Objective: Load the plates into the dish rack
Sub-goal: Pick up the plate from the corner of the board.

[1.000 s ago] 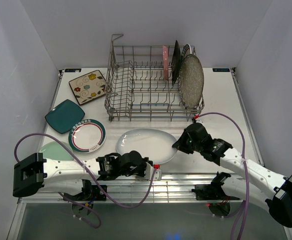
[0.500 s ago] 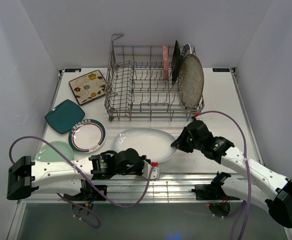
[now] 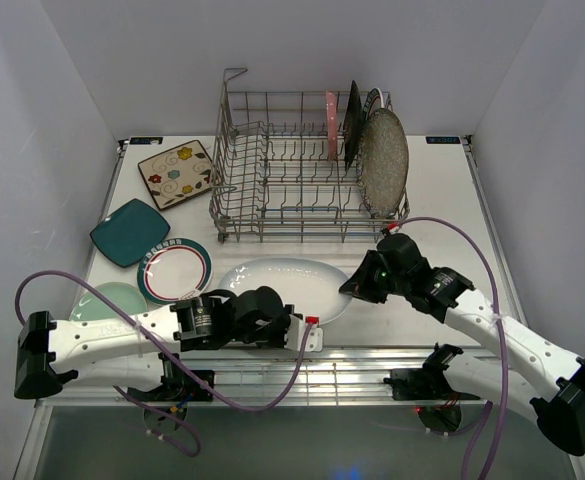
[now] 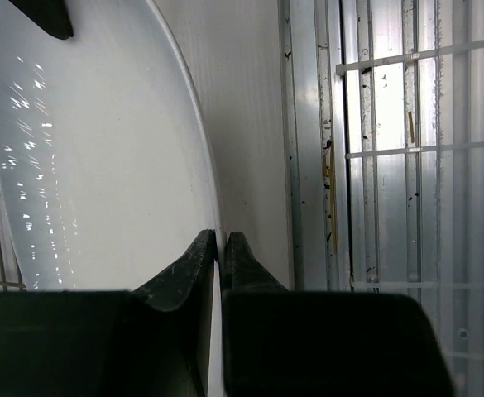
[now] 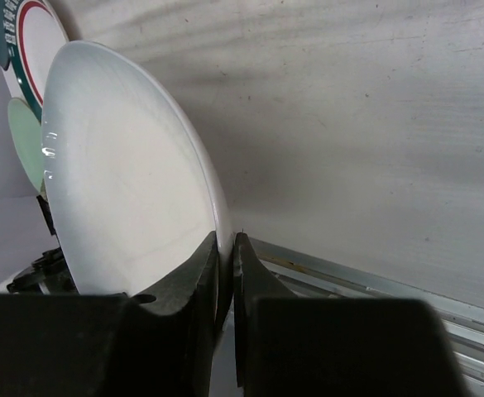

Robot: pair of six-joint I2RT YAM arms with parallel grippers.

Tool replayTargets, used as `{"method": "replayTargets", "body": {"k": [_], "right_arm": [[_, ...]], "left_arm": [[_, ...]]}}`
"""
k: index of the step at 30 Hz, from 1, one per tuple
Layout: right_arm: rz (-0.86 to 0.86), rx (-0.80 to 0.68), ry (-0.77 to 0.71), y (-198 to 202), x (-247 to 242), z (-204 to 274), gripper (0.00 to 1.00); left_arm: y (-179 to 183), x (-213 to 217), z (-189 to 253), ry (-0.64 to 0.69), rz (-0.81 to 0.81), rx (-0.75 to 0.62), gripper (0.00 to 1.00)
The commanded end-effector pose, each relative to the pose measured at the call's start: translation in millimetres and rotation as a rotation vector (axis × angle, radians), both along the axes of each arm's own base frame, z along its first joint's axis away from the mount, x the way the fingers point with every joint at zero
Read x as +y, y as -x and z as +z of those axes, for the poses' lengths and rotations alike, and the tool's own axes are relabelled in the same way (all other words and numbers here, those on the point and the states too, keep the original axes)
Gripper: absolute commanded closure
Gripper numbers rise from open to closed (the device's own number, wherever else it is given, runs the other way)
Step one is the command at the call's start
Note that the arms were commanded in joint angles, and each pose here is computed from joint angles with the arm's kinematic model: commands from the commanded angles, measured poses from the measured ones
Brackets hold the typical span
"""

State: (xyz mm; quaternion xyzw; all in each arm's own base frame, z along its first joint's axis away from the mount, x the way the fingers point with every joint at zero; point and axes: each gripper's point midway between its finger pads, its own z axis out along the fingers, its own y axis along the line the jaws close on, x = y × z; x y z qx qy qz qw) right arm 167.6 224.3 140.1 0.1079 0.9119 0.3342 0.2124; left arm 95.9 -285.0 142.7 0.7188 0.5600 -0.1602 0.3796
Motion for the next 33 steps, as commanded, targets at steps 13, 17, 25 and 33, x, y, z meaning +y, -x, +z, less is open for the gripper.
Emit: {"method": "replayTargets", "body": {"k": [13, 17, 25, 33], "right_arm": [[0.264, -0.220, -0.359, 0.1, 65.6, 141.6, 0.92], [0.260, -0.259, -0.362, -6.5, 68.2, 157.4, 0.92], [0.288, -0.318, -0.367, -21.2, 82.0, 185.1, 0.92], [0.245, -0.447, -0.355, -37.1, 78.2, 208.9, 0.92]], "left_arm": [[-27.7, -51.6, 105.5, 0.264, 0.050, -0.148, 1.00], [-39.7, -55.4, 118.2, 0.284, 0.081, -0.213, 1.00], [-59.5, -55.3, 159.4, 0.361, 0.145, -0.341, 1.00], [-66.2, -57.1, 178.3, 0.389, 0.140, -0.422, 1.00]]}}
